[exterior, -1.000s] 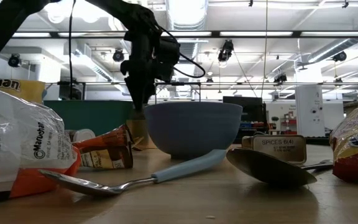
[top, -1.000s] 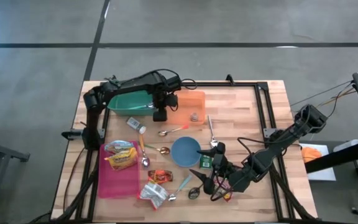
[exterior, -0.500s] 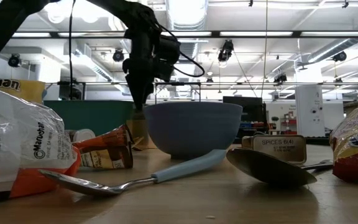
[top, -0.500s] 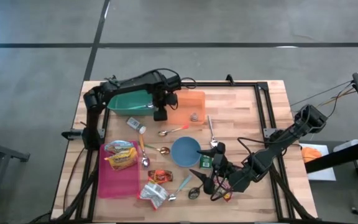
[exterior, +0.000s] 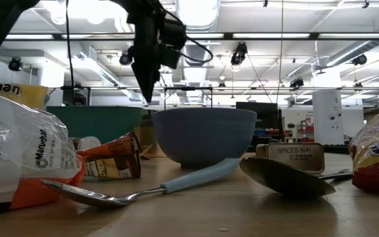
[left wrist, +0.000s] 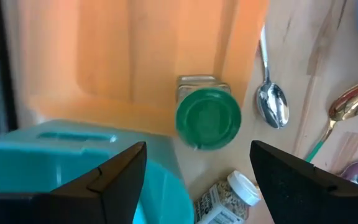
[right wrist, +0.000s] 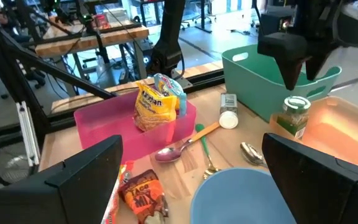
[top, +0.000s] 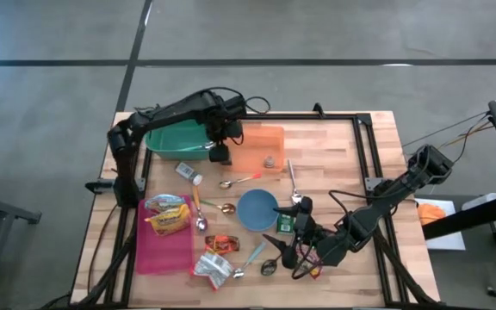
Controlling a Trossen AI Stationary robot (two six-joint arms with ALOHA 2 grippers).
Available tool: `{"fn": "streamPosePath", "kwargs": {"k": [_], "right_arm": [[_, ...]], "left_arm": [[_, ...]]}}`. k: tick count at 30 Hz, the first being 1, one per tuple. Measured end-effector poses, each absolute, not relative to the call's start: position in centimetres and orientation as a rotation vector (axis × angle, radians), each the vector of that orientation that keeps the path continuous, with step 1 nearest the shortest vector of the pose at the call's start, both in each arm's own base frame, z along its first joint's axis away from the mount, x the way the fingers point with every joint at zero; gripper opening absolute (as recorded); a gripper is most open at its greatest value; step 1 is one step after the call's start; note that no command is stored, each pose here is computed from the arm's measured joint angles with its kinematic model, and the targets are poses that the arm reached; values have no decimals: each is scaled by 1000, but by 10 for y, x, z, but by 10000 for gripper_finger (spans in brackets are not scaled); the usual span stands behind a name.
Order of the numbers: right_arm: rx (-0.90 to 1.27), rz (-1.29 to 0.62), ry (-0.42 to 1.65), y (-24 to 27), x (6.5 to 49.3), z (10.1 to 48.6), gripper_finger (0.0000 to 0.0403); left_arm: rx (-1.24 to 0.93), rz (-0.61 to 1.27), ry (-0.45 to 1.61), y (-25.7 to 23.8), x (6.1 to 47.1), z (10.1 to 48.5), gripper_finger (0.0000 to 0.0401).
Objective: Pick & Place Food Item
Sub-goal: Put the silver spoon into the green bin
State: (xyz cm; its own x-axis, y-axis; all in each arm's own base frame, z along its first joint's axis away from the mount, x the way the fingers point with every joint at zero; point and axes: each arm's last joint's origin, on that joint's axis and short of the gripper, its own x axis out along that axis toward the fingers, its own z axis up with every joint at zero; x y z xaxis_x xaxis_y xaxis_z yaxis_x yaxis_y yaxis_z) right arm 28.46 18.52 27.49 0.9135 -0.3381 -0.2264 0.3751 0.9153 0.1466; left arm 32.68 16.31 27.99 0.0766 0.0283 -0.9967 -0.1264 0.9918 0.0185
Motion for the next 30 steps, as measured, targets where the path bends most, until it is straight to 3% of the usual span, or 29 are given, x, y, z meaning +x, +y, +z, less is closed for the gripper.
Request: {"fn": "streamPosePath", "kwargs": {"k": [9,16,20,30], "right_arm": [[194,-461,175,174,290,276,380],[269,-514,198,164,291,269,380],[302,-589,236,149,292,265,380],[501,-761,500,78,303,241,380]], "left_arm": [[-184,295,1365,152,303,323,289],[-258,361,1309,135,279,334,289],[-264,367,1252,119,265,331,289],[-312,361,882,74,243,289,289]]}}
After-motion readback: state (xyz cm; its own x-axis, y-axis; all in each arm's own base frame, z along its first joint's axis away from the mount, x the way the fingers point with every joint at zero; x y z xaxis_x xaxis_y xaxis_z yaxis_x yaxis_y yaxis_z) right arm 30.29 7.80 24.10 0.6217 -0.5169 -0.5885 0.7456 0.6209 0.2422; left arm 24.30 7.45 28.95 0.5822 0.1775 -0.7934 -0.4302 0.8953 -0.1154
